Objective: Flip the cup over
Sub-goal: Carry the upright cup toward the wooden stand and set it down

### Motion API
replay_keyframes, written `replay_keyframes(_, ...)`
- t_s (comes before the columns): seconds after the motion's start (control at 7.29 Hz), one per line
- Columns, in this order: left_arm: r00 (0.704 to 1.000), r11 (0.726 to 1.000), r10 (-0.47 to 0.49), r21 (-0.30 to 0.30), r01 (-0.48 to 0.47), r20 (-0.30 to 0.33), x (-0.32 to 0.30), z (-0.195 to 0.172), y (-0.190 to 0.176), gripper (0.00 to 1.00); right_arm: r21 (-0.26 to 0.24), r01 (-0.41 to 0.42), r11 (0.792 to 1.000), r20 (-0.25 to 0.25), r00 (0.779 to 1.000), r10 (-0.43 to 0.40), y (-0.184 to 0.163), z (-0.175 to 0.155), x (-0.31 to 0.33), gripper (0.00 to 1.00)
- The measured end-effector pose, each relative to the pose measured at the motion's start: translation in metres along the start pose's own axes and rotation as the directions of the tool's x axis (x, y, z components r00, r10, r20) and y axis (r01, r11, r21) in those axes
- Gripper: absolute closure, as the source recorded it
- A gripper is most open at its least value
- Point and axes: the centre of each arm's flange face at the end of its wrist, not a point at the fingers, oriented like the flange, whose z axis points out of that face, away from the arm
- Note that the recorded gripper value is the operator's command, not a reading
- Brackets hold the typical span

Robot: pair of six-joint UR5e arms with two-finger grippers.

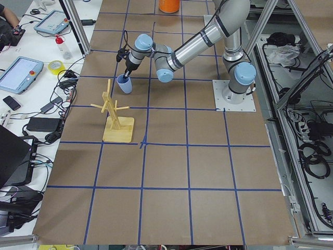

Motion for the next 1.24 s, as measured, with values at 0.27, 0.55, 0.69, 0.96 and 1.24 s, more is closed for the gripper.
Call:
replay_keyframes(0.27,1.000,1.000,0.001,-0.012,-0.001,-0.002,0.001,0.005,0.003,0.98,0.000,0.001,1.000,0.000,1.000,-0.001,0.000,0.000,0.000,0.00)
replay_keyframes(0.55,1.000,1.000,0.003,-0.020,-0.003,-0.009,0.003,0.009,0.004,0.15,-0.001,0.001,1.000,0.000,1.000,-0.001,0.000,0.000,0.000,0.00)
replay_keyframes(0.69,1.000,1.000,0.002,-0.029,-0.002,-0.014,0.004,0.011,0.005,0.00,-0.001,0.001,1.000,0.000,1.000,-0.001,0.000,0.000,0.000,0.00)
replay_keyframes(0.96,0.999,0.997,-0.006,-0.072,0.003,-0.032,0.005,0.010,0.005,0.00,-0.001,0.001,1.000,0.000,1.000,-0.001,0.000,0.001,0.000,0.00)
replay_keyframes(1.24,0.997,0.988,-0.026,-0.154,0.015,-0.066,0.003,-0.010,-0.014,0.00,-0.001,0.000,1.000,0.000,1.000,0.000,0.000,0.001,0.000,0.00)
